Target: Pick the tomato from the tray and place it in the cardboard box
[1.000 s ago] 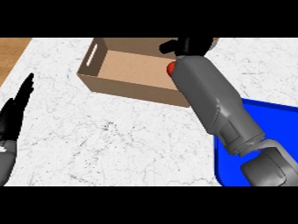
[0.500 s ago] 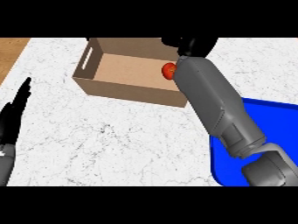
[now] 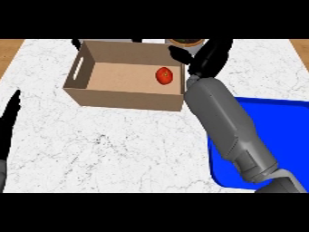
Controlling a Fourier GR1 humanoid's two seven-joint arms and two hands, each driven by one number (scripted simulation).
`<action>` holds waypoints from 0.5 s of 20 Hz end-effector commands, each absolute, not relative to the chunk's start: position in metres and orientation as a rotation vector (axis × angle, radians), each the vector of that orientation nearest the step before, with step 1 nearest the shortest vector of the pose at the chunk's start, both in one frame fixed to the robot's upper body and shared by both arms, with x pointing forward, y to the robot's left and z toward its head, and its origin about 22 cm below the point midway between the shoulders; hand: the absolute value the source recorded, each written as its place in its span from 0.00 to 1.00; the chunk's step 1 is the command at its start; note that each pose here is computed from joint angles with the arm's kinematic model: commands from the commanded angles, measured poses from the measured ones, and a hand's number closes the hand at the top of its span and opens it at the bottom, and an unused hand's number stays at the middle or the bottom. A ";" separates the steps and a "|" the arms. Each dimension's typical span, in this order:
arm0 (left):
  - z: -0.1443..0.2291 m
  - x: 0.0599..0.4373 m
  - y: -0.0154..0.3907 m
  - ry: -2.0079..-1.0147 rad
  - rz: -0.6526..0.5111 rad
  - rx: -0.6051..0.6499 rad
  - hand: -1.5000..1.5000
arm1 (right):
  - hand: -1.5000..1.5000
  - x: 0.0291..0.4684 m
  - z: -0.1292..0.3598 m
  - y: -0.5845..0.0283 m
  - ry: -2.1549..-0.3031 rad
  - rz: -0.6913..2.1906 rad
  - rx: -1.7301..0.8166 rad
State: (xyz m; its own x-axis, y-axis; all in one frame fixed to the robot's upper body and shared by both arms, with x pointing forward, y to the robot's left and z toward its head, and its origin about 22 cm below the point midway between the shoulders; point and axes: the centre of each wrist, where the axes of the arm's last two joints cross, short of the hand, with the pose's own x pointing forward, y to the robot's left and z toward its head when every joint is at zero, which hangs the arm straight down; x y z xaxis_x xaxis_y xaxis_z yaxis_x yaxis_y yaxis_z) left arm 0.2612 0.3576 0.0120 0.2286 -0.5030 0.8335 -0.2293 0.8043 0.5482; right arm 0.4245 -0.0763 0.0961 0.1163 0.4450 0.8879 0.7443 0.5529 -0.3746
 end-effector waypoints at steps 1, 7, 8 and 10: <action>-0.001 0.238 0.371 -1.324 -0.190 0.707 0.50 | 0.00 0.410 0.092 -0.087 -1.515 -0.367 -1.040; -0.002 0.240 0.370 -1.289 -0.158 0.693 0.50 | 0.00 0.355 0.055 -0.095 -1.487 -0.264 -0.992; 0.009 0.248 0.381 -1.324 -0.154 0.713 0.50 | 0.00 0.346 0.054 -0.108 -1.490 -0.254 -1.021; 0.009 0.242 0.380 -1.307 -0.173 0.710 0.50 | 0.00 0.319 0.042 -0.113 -1.464 -0.211 -0.973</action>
